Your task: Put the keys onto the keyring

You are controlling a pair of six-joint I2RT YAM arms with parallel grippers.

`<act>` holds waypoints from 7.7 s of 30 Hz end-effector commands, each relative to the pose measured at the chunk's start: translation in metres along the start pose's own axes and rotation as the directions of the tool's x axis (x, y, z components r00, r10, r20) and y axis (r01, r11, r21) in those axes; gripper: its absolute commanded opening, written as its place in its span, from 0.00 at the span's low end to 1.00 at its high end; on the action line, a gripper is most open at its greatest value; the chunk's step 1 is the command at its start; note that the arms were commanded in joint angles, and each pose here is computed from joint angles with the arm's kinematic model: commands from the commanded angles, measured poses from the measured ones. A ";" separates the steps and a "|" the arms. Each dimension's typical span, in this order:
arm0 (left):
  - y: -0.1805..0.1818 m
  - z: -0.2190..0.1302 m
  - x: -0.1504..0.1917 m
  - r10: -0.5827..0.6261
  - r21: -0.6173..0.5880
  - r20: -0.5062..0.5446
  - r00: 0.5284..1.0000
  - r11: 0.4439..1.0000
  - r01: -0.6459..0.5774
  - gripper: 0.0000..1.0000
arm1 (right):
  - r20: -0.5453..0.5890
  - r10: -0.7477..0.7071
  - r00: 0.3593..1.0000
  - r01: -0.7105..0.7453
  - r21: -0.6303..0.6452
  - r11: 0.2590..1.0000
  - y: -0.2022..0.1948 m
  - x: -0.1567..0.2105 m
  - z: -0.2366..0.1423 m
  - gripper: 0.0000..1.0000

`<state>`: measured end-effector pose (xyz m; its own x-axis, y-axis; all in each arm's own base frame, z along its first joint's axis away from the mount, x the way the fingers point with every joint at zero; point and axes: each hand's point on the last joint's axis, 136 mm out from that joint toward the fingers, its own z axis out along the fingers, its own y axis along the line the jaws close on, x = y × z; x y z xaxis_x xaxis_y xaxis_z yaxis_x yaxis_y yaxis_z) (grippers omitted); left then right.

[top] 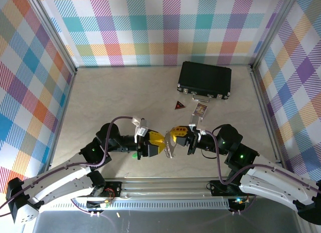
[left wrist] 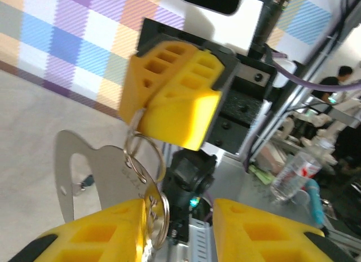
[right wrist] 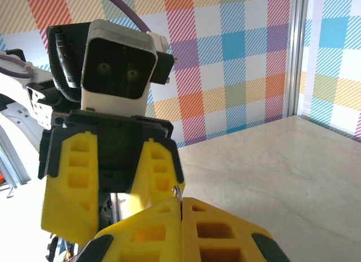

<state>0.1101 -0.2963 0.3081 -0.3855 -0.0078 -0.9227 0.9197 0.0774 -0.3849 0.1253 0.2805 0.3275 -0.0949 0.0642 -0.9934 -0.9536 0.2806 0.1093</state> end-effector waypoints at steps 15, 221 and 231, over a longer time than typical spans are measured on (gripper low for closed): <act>-0.009 -0.009 -0.022 0.206 -0.056 -0.064 0.976 0.976 -0.210 0.45 | -0.002 -0.074 0.997 0.074 -0.099 0.992 0.020 -0.014 -0.003 0.00; -0.050 0.012 -0.051 0.295 0.074 -0.045 0.955 0.954 -0.291 0.15 | 0.302 -0.011 0.953 0.107 -0.303 0.947 0.046 -0.040 -0.020 0.00; -0.049 0.011 -0.048 0.313 0.073 -0.073 0.947 0.949 -0.307 0.00 | 0.255 -0.015 0.967 0.089 -0.281 0.956 0.042 -0.034 -0.018 0.00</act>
<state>0.0894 -0.3116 0.3685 -0.1050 0.0861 -0.9907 0.9941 0.0349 -0.1023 0.0817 0.2756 0.3605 -0.0195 0.3022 -0.9530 -0.9998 -0.0156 0.0155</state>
